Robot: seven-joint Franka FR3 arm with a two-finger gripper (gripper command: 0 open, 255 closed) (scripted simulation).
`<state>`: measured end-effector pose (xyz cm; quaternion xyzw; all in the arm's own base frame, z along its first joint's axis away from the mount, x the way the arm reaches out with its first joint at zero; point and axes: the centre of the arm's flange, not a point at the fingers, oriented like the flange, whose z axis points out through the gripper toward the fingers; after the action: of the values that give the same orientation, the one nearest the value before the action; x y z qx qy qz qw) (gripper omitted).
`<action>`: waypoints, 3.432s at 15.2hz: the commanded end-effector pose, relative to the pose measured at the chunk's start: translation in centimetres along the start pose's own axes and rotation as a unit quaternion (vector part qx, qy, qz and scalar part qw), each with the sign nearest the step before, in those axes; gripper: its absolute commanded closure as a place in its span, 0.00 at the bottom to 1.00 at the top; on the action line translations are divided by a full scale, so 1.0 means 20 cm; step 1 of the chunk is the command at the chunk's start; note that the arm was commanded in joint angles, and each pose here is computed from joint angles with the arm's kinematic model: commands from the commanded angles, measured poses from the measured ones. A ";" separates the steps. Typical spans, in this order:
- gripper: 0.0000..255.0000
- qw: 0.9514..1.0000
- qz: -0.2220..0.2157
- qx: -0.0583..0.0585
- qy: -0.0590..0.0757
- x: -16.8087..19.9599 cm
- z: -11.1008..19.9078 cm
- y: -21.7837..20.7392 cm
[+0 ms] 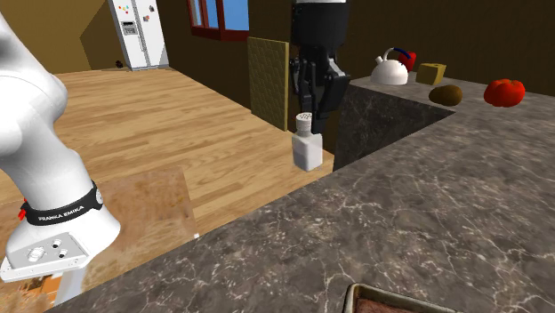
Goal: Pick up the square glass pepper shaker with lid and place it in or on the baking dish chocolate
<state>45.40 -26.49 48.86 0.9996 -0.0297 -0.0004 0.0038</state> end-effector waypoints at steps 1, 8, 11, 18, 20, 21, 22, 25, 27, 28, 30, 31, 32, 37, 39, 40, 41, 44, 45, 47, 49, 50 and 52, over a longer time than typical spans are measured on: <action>1.00 1.000 0.000 0.000 0.000 0.00 -0.05 0.00; 1.00 1.000 0.000 0.000 0.000 0.00 -0.24 0.00; 1.00 1.000 0.000 0.000 0.000 -0.01 -0.27 0.13; 1.00 1.000 0.000 0.000 0.000 -0.02 -0.33 0.59; 1.00 1.000 0.000 0.000 0.000 -0.02 -0.35 0.72; 1.00 1.000 0.000 0.000 0.000 -0.02 -0.36 0.78; 1.00 1.000 0.000 0.000 0.000 -0.02 -0.37 0.85; 1.00 1.000 0.000 0.000 0.000 -0.03 -0.40 1.05; 1.00 1.000 0.000 0.000 0.000 -0.03 -0.42 1.18; 1.00 1.000 0.000 0.000 0.000 -0.03 -0.43 1.24; 1.00 1.000 0.000 0.000 0.000 -0.03 -0.45 1.40; 1.00 1.000 0.000 0.000 0.000 -0.03 -0.42 1.40; 1.00 1.000 0.000 0.000 0.000 -0.03 -0.40 1.40; 1.00 1.000 0.000 0.000 0.000 -0.03 -0.26 1.39; 1.00 1.000 0.000 0.000 0.000 -0.03 -0.21 1.39; 1.00 1.000 0.000 0.000 0.000 -0.03 -0.19 1.39; 1.00 1.000 0.000 0.000 0.000 -0.03 -0.16 1.39; 1.00 1.000 0.000 0.000 0.000 -0.03 -0.08 1.39; 1.00 1.000 0.000 0.000 0.000 -0.03 -0.05 1.39; 1.00 1.000 0.000 0.000 0.000 -0.03 0.00 1.39; 1.00 1.000 0.000 0.000 0.000 -0.03 0.05 1.39; 1.00 1.000 0.000 0.000 0.000 -0.03 0.08 1.39; 1.00 1.000 0.000 0.000 0.000 -0.03 0.11 1.39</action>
<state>43.11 -54.24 47.28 0.9996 -0.0297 -0.0008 0.0035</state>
